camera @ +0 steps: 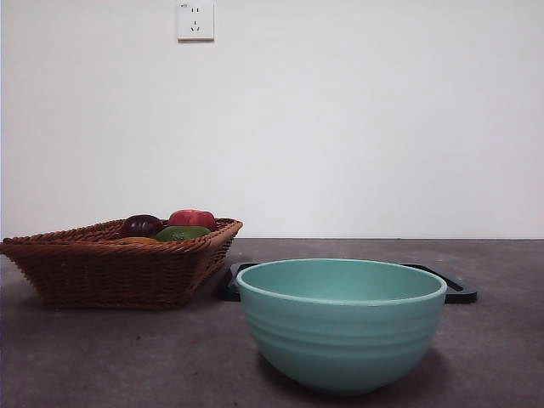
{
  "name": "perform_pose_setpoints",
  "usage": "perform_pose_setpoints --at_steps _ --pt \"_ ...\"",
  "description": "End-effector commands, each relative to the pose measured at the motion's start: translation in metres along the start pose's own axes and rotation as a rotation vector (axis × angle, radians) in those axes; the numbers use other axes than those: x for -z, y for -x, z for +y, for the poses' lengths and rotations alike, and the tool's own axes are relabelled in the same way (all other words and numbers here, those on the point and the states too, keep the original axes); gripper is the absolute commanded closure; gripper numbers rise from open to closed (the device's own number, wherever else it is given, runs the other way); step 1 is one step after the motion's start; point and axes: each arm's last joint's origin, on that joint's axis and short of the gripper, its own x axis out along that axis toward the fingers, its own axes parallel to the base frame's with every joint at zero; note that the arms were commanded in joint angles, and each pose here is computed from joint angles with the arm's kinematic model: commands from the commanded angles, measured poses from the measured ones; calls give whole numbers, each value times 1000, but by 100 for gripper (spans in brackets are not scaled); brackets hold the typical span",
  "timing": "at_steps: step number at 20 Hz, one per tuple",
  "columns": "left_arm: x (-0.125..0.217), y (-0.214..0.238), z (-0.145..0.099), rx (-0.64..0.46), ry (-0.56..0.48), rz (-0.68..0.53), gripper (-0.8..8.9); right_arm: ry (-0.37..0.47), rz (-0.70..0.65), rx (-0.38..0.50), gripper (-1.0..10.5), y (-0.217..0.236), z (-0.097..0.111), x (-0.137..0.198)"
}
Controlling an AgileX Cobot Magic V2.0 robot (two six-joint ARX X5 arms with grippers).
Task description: Pick up the wifruite, put it on the bowl, pick up the plate, put it on desk
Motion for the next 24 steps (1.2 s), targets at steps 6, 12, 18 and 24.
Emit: perform_pose_setpoints --at_steps 6,12,18,24 --pt "-4 1 -1 11 -8 -16 313 30 -194 -45 393 44 2 29" --pt "-4 1 -1 11 -8 -16 322 35 -224 -52 393 50 2 34" --pt "-3 2 -1 11 2 -11 789 44 -250 -64 939 50 3 31" --pt "-3 2 -1 11 1 -13 789 43 -251 -66 939 50 3 31"
